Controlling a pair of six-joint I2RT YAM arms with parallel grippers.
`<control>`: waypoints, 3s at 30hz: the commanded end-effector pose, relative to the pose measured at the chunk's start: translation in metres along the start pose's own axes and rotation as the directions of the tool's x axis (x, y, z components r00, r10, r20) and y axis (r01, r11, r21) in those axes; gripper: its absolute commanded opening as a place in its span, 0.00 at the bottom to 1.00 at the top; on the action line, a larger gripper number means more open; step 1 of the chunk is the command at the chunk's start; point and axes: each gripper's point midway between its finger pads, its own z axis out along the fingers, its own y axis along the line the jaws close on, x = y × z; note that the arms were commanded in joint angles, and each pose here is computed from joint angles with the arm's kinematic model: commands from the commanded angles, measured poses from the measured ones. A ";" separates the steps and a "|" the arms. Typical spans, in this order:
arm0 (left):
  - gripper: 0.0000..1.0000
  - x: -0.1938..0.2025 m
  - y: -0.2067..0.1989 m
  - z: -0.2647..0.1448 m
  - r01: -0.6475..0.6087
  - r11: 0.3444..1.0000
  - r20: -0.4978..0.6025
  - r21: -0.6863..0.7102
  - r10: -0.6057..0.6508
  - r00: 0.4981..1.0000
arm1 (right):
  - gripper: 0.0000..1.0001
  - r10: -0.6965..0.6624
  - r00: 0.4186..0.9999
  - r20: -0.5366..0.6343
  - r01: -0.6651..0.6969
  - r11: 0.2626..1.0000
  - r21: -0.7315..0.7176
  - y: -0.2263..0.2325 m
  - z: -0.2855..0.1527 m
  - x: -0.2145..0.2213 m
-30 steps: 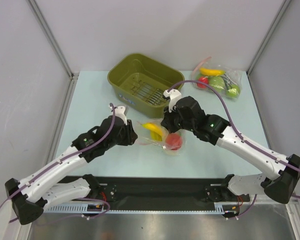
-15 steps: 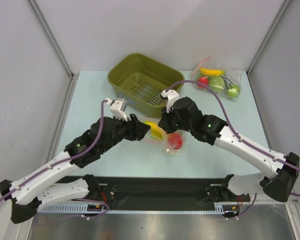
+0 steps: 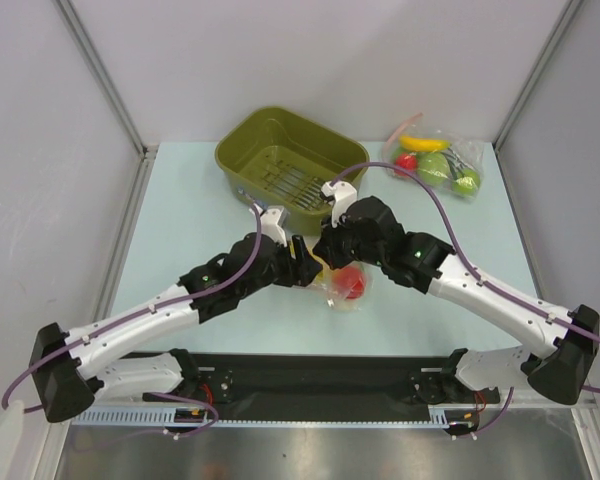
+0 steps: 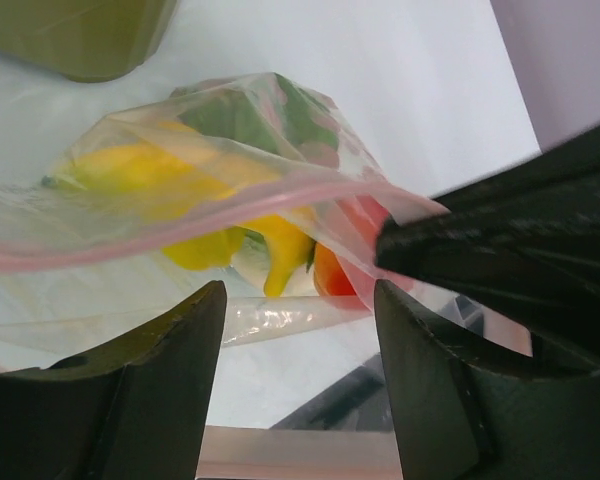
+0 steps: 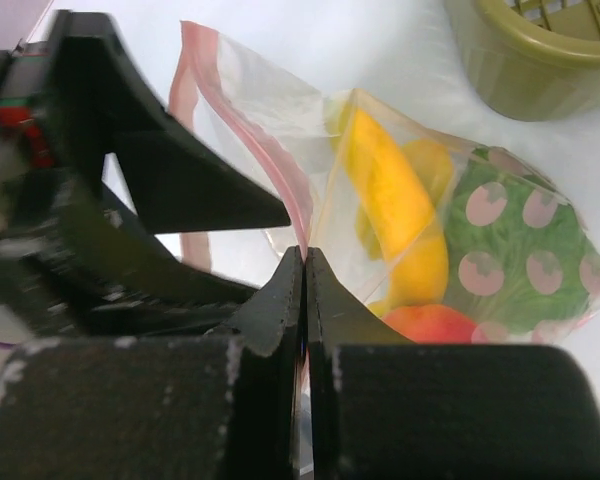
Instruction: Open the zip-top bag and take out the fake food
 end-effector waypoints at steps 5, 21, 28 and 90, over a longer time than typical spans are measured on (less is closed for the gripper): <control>0.67 0.009 0.030 0.022 0.090 0.991 0.056 -0.095 -0.085 0.995 | 0.00 0.006 0.997 0.077 -0.002 0.999 -0.051 0.017 -0.014 -0.017; 0.70 -0.003 0.041 0.034 0.201 0.979 0.195 -0.034 -0.191 0.962 | 0.53 0.003 0.995 0.103 -0.006 0.999 0.034 0.001 -0.037 -0.020; 0.72 -0.004 0.048 0.041 0.227 0.973 0.203 -0.038 -0.215 0.955 | 0.61 0.024 0.981 0.192 -0.051 0.989 0.137 -0.038 -0.056 -0.042; 0.10 0.060 0.088 0.092 0.418 0.905 0.069 -0.076 -0.414 0.908 | 0.12 0.155 0.983 -0.098 -0.152 0.988 0.037 -0.062 0.050 0.099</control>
